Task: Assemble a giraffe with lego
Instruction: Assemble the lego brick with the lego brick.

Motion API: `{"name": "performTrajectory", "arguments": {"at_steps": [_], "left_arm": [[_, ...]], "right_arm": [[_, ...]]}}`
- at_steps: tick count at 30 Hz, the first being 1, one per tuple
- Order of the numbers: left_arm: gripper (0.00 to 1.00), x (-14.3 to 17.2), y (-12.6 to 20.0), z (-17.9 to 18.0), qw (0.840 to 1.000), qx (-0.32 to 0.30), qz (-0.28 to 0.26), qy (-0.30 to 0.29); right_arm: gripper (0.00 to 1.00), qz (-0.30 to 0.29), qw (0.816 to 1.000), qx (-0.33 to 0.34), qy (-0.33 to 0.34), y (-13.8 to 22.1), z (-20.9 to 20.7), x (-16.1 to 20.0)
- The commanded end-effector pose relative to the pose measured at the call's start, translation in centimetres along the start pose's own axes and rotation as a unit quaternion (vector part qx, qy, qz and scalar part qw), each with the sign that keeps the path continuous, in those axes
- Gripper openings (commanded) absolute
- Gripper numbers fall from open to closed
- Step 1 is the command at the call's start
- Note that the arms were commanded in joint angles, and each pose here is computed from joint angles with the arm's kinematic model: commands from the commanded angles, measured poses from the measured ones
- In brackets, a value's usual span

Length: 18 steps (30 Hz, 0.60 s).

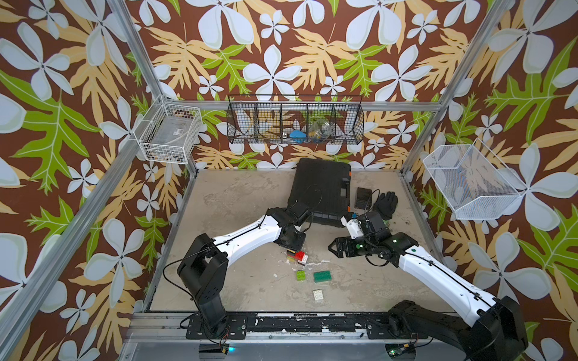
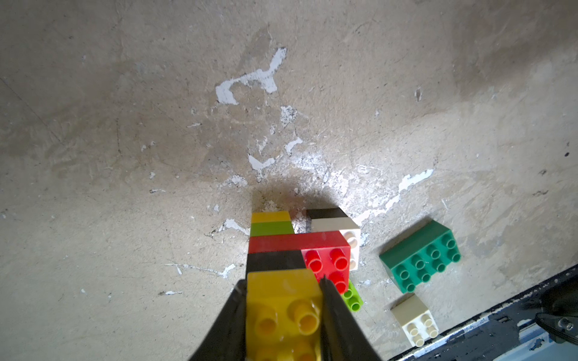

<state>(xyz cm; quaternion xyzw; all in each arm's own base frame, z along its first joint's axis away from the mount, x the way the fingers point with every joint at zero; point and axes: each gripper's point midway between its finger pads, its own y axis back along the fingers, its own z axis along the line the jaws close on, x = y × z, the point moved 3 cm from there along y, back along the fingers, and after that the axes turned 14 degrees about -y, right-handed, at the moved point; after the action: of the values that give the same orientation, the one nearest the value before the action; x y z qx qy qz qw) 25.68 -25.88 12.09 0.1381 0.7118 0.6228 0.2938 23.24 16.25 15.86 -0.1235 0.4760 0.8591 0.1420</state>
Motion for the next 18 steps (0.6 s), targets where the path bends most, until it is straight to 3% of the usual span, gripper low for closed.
{"name": "performTrajectory", "arguments": {"at_steps": [1, 18], "left_arm": [[0.22, 2.0, -0.9, 0.5, 0.999, -0.013, 0.044, -0.007], [0.22, 2.1, 0.3, 0.7, 1.0, -0.015, 0.025, -0.003]], "right_arm": [[0.92, -0.008, 1.0, 0.001, 0.003, 0.0, -0.1, -0.3], [0.91, -0.008, 1.0, 0.001, 0.001, 0.1, 0.1, -0.4]]}}
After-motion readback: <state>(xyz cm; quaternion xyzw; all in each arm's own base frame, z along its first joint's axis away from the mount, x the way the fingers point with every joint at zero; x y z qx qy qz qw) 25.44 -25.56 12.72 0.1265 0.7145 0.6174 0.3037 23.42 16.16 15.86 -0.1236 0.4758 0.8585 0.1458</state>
